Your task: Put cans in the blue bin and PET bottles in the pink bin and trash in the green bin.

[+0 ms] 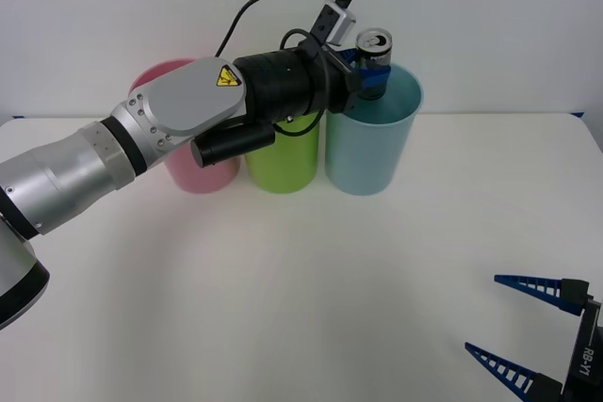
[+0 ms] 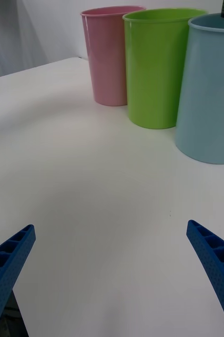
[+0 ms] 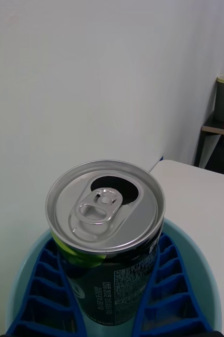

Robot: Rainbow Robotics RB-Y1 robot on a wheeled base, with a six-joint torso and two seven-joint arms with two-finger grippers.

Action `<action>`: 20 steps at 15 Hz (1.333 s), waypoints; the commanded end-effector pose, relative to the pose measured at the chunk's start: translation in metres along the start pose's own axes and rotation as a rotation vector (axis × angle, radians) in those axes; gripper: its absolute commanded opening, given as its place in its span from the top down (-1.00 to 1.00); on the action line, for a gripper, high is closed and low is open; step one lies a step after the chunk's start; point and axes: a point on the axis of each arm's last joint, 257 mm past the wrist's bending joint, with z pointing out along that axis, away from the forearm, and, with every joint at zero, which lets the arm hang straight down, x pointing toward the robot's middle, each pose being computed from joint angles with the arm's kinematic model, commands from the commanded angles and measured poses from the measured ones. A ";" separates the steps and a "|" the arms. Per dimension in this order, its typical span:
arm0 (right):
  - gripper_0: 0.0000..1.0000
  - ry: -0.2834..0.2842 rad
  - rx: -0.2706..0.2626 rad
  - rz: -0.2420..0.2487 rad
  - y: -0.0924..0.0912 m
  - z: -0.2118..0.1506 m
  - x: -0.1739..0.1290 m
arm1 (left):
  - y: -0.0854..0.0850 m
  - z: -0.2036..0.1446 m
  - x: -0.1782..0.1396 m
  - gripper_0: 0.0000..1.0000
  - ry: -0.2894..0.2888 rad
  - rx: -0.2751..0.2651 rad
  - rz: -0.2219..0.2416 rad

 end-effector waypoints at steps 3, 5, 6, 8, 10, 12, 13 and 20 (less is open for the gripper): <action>-1.00 0.000 0.000 0.000 0.000 0.000 0.000 | 0.001 0.000 -0.005 -1.00 -0.006 -0.001 -0.002; -1.00 0.000 0.000 0.000 0.000 0.000 0.000 | 0.000 -0.001 -0.008 -1.00 -0.013 0.004 -0.020; -1.00 0.000 0.000 0.000 0.000 0.000 0.000 | 0.000 -0.002 -0.011 -1.00 -0.018 0.008 -0.026; -1.00 0.000 0.000 0.000 0.000 0.000 0.000 | -0.003 -0.004 -0.015 -1.00 -0.026 0.017 -0.037; -1.00 0.000 0.000 0.000 0.000 0.000 0.000 | -0.004 -0.004 -0.016 -1.00 -0.029 0.018 -0.040; -1.00 0.000 0.000 0.000 0.000 0.000 0.000 | -0.004 -0.004 -0.016 -1.00 -0.029 0.018 -0.043; -1.00 0.000 0.000 0.000 0.000 0.000 0.000 | -0.004 -0.004 -0.017 -1.00 -0.031 0.019 -0.049; -1.00 0.000 0.000 0.000 0.000 0.000 0.000 | -0.004 -0.025 -0.042 -1.00 -0.064 0.080 -0.001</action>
